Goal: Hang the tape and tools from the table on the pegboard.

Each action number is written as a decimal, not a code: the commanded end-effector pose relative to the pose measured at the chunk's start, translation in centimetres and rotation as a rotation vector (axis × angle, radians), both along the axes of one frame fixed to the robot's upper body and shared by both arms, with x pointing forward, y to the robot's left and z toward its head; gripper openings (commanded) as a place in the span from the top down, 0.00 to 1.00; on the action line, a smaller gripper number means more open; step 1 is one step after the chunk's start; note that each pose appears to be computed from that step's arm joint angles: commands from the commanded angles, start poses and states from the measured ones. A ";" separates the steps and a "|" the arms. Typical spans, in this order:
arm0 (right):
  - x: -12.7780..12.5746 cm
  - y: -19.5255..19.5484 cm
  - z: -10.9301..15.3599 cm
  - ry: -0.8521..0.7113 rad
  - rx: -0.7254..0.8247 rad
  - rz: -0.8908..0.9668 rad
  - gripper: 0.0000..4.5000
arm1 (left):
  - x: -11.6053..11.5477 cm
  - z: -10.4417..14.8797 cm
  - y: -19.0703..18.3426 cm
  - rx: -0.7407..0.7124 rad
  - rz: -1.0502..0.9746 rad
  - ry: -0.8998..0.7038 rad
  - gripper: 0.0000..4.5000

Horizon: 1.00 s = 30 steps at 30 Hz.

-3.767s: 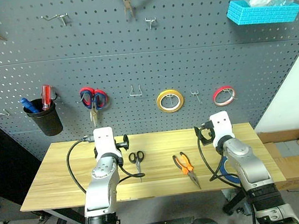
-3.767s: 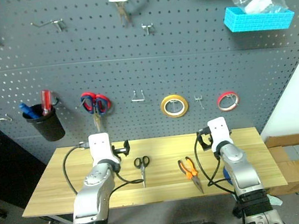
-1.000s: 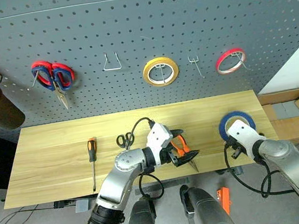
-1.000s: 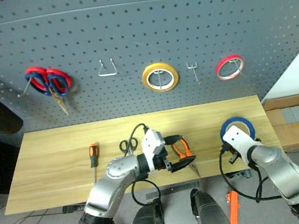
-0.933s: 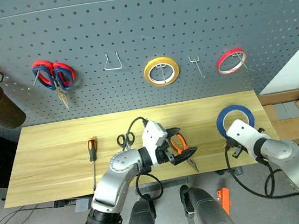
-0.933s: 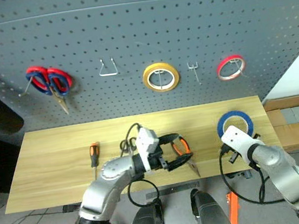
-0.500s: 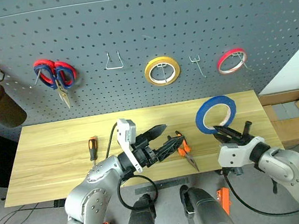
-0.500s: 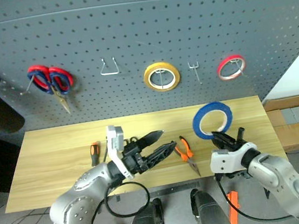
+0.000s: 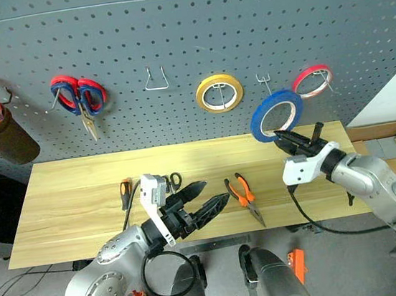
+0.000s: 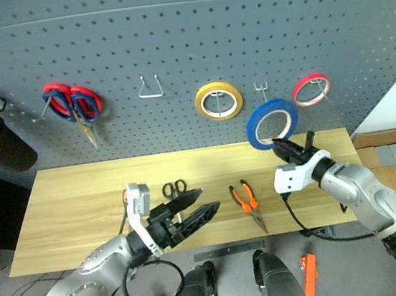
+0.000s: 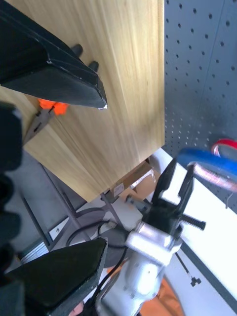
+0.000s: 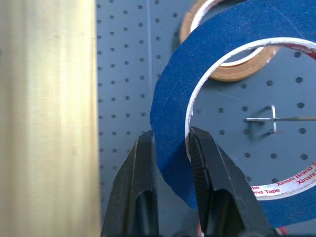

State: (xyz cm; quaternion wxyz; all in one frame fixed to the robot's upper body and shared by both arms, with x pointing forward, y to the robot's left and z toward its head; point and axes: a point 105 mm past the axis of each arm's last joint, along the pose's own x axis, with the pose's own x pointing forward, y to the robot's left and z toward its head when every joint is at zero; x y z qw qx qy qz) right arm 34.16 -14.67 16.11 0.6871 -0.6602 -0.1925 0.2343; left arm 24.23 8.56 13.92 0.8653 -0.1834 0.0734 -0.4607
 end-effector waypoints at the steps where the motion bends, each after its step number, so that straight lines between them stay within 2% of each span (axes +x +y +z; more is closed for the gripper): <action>1: 0.8 0.3 1.3 -0.049 0.002 0.035 0.92 | -0.2 1.4 -0.8 -0.021 -0.016 -0.065 0.00; 10: 2.8 -0.1 0.6 0.044 0.027 0.027 0.92 | -0.2 1.5 -0.8 -0.017 -0.020 -0.073 0.00; 11: 2.8 -0.1 0.7 0.047 0.037 0.026 0.75 | -0.2 1.5 -0.8 -0.017 -0.020 -0.074 0.00; 16: 2.8 -0.1 0.8 0.057 0.063 0.021 0.43 | -0.2 1.5 -0.9 -0.019 -0.019 -0.075 0.00; 17: 2.7 -0.2 0.8 0.058 0.067 0.019 0.32 | -0.2 1.5 -1.0 -0.020 -0.020 -0.075 0.00; 21: 1.2 -1.2 0.3 0.099 0.109 -0.004 0.06 | -0.8 1.1 -1.2 -0.017 -0.027 -0.063 0.00; 22: 0.7 -1.4 0.1 0.128 0.132 -0.016 0.02 | -1.0 0.9 -1.2 -0.012 -0.025 -0.059 0.00; 25: -1.2 -1.6 -1.3 0.271 0.209 -0.059 0.02 | -1.5 0.4 -0.7 0.015 -0.003 -0.054 0.00; 30: -3.2 -1.1 -5.1 0.689 0.524 -0.327 0.02 | -2.4 -2.2 1.5 0.128 0.104 -0.031 0.00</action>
